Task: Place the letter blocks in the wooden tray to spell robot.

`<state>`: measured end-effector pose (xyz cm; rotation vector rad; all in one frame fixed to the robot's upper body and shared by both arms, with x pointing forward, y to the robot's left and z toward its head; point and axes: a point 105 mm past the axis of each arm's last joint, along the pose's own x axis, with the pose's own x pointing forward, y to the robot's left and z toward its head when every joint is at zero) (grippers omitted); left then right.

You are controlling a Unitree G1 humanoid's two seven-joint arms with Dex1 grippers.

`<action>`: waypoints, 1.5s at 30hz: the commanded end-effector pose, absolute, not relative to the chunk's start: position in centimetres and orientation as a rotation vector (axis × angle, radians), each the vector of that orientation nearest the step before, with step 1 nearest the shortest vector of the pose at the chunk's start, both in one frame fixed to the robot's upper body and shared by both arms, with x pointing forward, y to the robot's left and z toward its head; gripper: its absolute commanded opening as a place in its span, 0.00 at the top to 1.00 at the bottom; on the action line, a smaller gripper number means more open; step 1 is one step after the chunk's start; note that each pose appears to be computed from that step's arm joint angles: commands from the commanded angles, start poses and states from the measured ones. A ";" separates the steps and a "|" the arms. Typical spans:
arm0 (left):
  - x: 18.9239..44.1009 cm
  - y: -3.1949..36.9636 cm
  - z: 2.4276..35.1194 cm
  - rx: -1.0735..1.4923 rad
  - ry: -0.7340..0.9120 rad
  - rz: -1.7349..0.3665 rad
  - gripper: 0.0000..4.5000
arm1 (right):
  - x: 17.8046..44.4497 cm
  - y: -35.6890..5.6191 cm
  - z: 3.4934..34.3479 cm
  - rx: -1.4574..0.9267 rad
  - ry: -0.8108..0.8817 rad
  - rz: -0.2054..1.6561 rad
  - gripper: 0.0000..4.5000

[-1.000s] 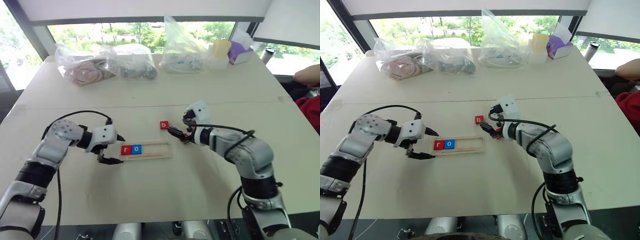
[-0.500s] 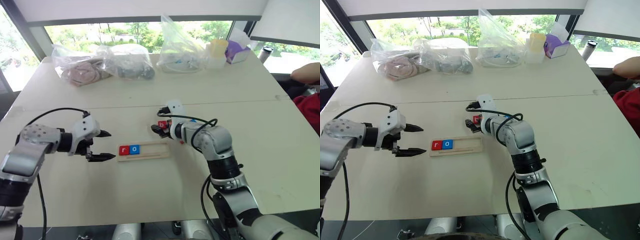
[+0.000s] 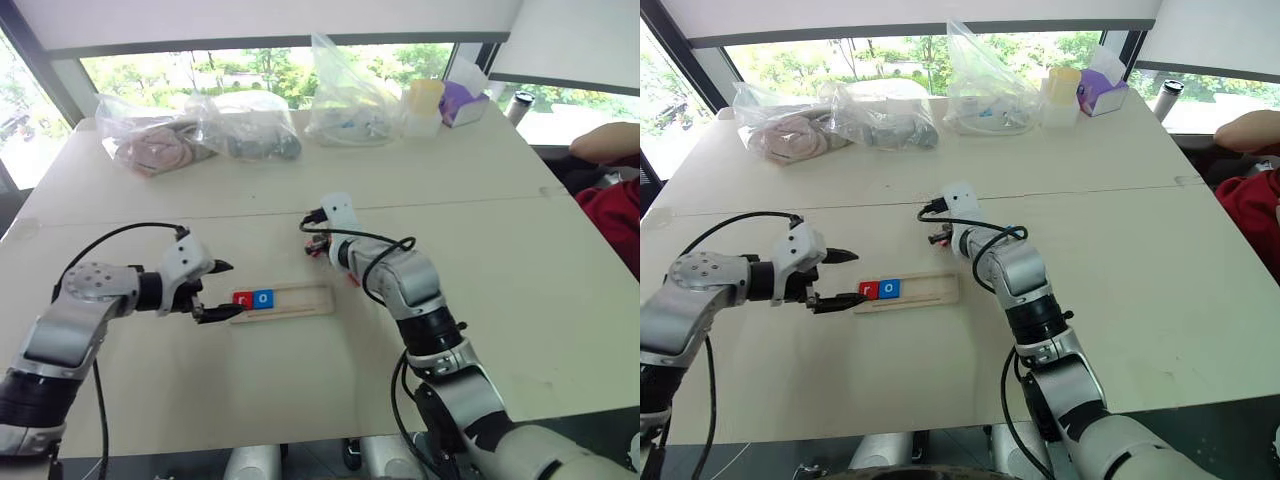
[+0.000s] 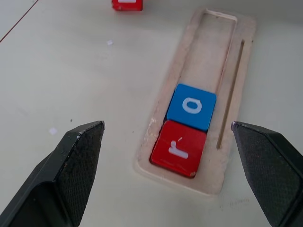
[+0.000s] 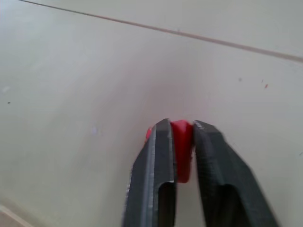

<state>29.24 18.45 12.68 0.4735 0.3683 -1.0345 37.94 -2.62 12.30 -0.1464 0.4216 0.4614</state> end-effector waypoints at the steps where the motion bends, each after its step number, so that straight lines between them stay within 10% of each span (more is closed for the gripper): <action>1: 29.3 17.7 13.4 0.489 0.335 -1.060 0.00 | 38.3 -6.3 16.5 -0.176 0.287 0.374 0.89; 12: 30.3 16.7 13.6 0.463 0.317 -1.095 0.00 | 34.0 -7.5 15.9 0.008 0.415 0.439 0.89; 15: 30.3 16.8 13.6 0.468 0.320 -1.097 0.00 | 34.3 -6.7 15.6 0.028 0.417 0.459 0.71; 21: 29.8 17.3 13.1 0.486 0.349 -1.082 0.00 | 35.9 -4.7 14.2 -0.045 0.443 0.476 0.04; 32: 29.1 17.3 12.6 0.459 0.355 -1.045 0.00 | 37.5 -3.1 10.9 -0.081 0.535 0.421 0.04; 40: 29.2 17.3 12.4 0.462 0.353 -1.033 0.00 | 37.9 -2.7 10.4 -0.116 0.523 0.410 0.75; 45: 28.9 16.8 12.8 0.452 0.342 -1.059 0.00 | 38.4 -5.6 15.2 -0.118 0.344 0.359 0.74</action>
